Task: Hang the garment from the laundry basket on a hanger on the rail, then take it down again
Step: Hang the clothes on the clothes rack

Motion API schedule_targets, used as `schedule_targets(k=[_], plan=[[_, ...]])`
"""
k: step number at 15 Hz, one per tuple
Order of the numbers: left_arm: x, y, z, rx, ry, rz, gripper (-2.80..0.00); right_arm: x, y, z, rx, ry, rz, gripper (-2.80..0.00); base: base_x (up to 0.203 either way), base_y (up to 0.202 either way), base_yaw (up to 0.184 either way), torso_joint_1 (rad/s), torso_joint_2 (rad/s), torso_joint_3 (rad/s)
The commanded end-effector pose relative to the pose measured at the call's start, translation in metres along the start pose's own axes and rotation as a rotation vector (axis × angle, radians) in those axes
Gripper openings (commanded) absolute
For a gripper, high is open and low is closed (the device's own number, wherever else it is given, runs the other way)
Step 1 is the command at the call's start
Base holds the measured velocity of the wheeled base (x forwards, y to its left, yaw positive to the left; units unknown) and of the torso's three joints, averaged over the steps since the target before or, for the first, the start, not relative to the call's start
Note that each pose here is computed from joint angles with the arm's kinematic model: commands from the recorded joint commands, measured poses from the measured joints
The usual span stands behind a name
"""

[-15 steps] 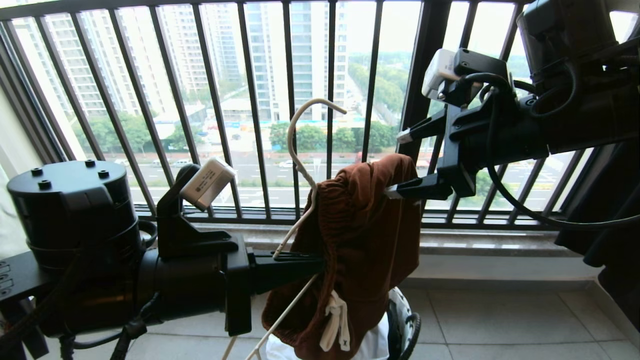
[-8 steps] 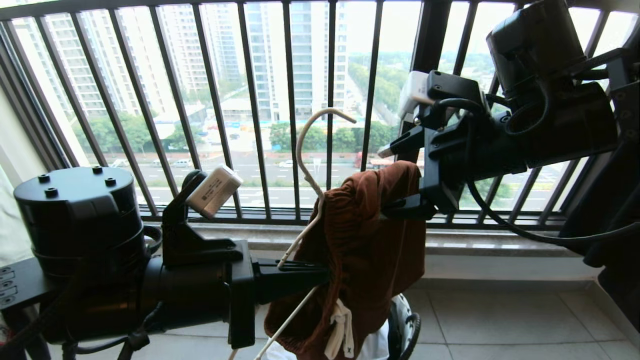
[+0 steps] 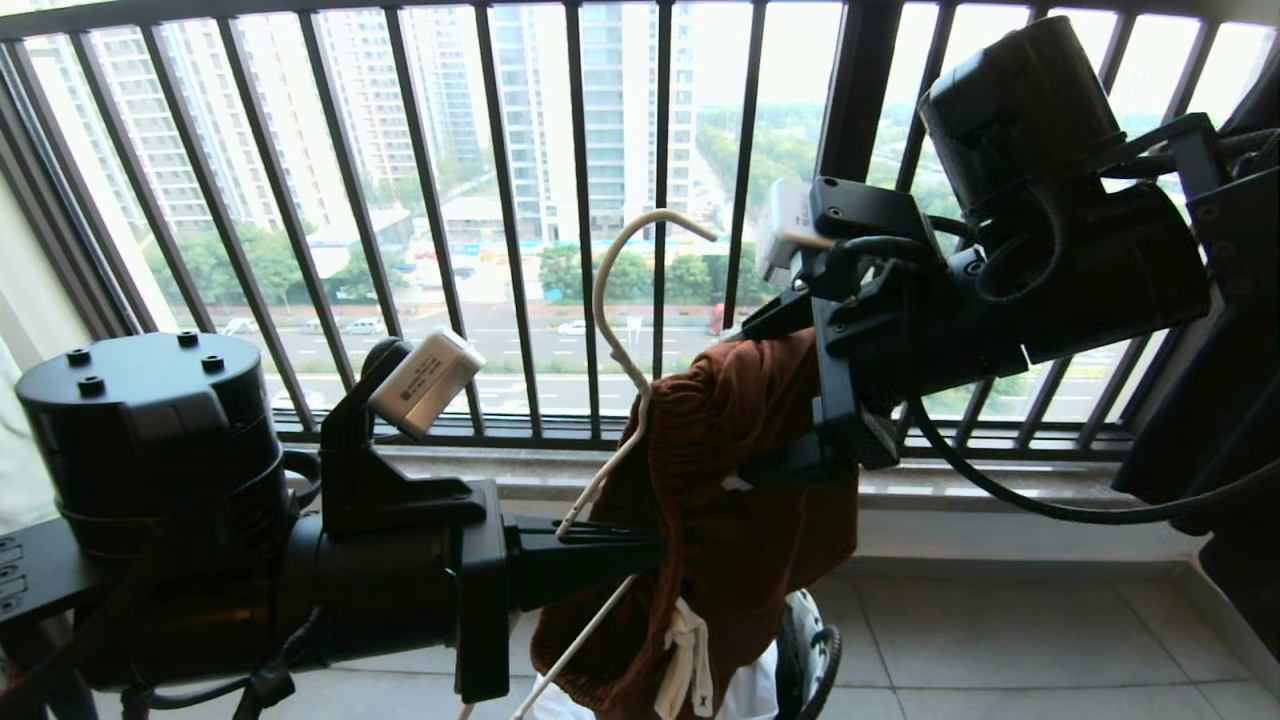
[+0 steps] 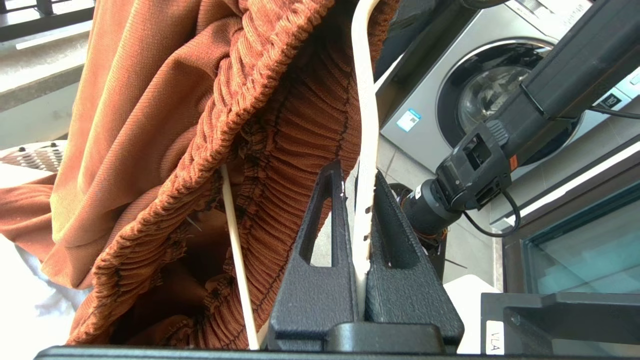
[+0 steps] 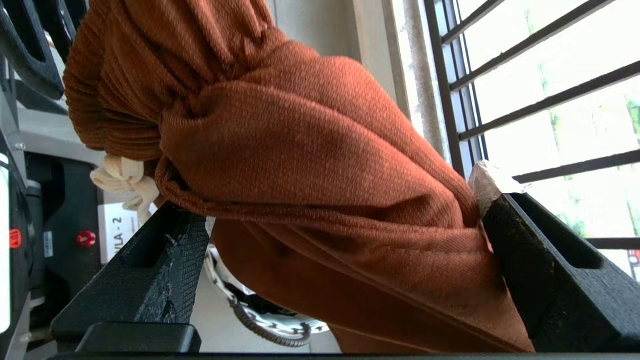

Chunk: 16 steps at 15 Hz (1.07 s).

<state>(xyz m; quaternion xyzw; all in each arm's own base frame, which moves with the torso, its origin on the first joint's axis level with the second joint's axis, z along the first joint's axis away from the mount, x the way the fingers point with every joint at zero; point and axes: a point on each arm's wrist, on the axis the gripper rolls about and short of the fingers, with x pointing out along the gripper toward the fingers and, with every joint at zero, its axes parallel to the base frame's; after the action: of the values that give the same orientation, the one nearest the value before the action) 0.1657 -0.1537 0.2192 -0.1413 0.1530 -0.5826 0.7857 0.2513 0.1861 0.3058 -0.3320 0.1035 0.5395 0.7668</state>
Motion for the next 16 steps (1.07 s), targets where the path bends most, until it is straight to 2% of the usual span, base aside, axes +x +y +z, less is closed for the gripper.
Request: schedule_targets(k=[1,12,13,16], plan=[[-0.0021,-0.0020,0.0009,0.006,-0.008,-0.006,-2.80,0.0072,0.0010,0.0026,-0.009,-0.008,0.025,0.00,0.000,0.000,0.000,0.000,0.00,0.000],[-0.0060,-0.0045,-0.0011,0.016,-0.009,-0.008,-2.80,0.0100,0.0054,0.0081,-0.022,-0.028,0.048,0.00,0.000,0.000,0.000,0.000,0.00,0.000],[-0.0059,-0.0046,-0.0008,0.016,-0.009,-0.008,-2.80,0.0100,0.0054,0.0081,-0.022,-0.028,0.048,-2.80,0.000,0.000,0.000,0.000,0.00,0.000],[-0.0057,-0.0043,-0.0009,0.016,-0.009,-0.008,-2.80,0.0082,0.0057,0.0089,-0.021,-0.031,0.045,-2.80,0.000,0.000,0.000,0.000,0.00,0.000]])
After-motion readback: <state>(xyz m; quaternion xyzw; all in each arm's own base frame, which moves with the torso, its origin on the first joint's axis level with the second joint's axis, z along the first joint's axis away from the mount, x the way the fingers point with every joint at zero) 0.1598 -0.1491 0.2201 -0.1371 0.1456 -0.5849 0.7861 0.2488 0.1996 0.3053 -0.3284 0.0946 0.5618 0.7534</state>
